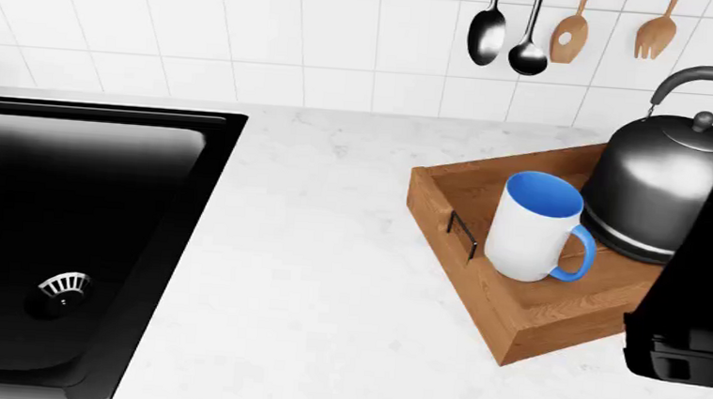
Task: Pick the kettle from the counter and place it on the tray. Then pick the mug from the cabinet and place it on the tray. Then close the cabinet doors.
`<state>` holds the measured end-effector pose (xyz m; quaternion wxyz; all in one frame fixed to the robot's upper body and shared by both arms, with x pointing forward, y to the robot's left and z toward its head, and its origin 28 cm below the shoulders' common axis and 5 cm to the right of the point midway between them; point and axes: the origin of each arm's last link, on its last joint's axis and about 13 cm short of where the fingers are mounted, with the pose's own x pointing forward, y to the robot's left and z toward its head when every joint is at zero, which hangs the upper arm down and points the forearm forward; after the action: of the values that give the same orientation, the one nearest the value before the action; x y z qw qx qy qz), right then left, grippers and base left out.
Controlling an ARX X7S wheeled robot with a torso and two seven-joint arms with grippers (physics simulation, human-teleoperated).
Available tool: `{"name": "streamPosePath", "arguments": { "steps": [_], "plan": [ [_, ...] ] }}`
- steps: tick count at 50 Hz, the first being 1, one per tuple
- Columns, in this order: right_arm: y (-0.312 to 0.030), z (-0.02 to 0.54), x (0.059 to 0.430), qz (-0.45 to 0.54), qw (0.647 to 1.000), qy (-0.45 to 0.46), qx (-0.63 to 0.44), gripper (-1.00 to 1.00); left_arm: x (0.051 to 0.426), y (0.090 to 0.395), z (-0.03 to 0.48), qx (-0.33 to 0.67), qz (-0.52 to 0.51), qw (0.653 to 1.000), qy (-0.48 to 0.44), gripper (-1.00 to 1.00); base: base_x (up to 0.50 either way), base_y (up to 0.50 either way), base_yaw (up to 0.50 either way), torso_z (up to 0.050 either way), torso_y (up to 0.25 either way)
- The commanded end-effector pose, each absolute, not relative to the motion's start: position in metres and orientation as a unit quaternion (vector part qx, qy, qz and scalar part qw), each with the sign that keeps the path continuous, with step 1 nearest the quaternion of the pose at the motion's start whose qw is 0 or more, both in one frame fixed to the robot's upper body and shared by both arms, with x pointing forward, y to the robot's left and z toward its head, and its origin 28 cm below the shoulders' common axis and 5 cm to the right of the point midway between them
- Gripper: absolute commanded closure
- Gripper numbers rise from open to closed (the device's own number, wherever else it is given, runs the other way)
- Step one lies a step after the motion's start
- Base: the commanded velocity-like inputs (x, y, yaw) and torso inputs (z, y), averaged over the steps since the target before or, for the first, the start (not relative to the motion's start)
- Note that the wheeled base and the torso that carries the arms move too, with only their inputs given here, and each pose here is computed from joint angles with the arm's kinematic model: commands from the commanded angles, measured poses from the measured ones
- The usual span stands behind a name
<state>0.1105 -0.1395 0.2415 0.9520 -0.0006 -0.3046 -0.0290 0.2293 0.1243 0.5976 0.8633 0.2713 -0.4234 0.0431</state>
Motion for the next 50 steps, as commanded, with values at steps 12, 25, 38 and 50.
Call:
{"name": "streamPosePath", "arguments": {
  "steps": [12, 25, 38, 50],
  "plan": [
    [-0.137, 0.236, 0.105, -0.026, 0.954, -0.298, 0.001, -1.0, 0.316, 0.136, 0.519, 0.313, -0.032, 0.935, -0.166, -1.0, 0.0, 0.0, 0.0, 0.0, 0.0],
    [-0.137, 0.235, 0.104, -0.025, 0.956, -0.293, 0.001, -1.0, 0.331, 0.138, 0.492, 0.337, -0.033, 0.931, -0.138, -1.0, 0.0, 0.0, 0.0, 0.0, 0.0],
    [-0.137, 0.235, 0.104, -0.023, 0.957, -0.29, 0.0, -1.0, 0.349, 0.143, 0.457, 0.369, -0.03, 0.924, -0.099, -1.0, 0.0, 0.0, 0.0, 0.0, 0.0],
    [-0.136, 0.236, 0.105, -0.021, 0.957, -0.29, -0.003, -1.0, 0.344, 0.149, 0.465, 0.312, -0.045, 0.941, -0.123, -1.0, 0.0, 0.0, 0.0, 0.0, 0.0]
  ]
}}
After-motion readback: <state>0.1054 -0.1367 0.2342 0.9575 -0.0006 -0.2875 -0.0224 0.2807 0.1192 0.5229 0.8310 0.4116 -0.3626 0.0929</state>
